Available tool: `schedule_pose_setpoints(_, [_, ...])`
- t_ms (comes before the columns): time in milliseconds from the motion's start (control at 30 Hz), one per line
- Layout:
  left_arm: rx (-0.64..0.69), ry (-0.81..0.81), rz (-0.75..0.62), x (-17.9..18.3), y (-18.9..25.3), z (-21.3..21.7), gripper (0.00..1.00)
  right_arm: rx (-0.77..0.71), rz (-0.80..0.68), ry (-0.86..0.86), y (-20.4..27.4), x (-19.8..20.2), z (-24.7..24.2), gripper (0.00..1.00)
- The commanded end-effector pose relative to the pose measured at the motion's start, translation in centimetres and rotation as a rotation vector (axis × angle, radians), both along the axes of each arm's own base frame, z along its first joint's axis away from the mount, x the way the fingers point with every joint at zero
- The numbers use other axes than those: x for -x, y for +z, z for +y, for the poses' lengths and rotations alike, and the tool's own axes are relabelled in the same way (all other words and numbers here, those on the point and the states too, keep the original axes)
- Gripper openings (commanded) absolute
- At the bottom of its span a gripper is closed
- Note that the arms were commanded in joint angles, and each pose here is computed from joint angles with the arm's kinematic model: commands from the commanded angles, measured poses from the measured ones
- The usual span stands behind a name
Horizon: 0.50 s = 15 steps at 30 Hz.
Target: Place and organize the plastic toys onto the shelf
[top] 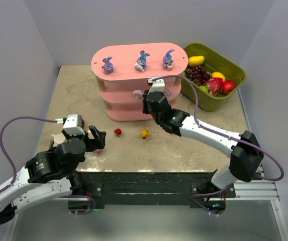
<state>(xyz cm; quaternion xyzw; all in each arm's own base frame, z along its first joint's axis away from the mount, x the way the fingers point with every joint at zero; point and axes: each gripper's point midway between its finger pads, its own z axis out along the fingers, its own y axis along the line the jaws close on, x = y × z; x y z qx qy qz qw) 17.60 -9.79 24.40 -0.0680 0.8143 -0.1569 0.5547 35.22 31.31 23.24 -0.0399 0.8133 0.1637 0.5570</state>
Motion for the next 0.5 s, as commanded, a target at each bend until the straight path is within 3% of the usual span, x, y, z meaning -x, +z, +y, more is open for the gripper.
schedule_pose_setpoints(0, [0.019,0.027,-0.023,-0.3,0.7,0.3,0.86,-0.061,-0.057,-0.057,2.8,-1.1,-0.2,0.11])
schedule_pose_setpoints(467, [0.023,0.029,-0.025,-0.2,0.8,0.4,0.86,-0.061,-0.09,-0.105,3.7,-2.6,-0.4,0.11])
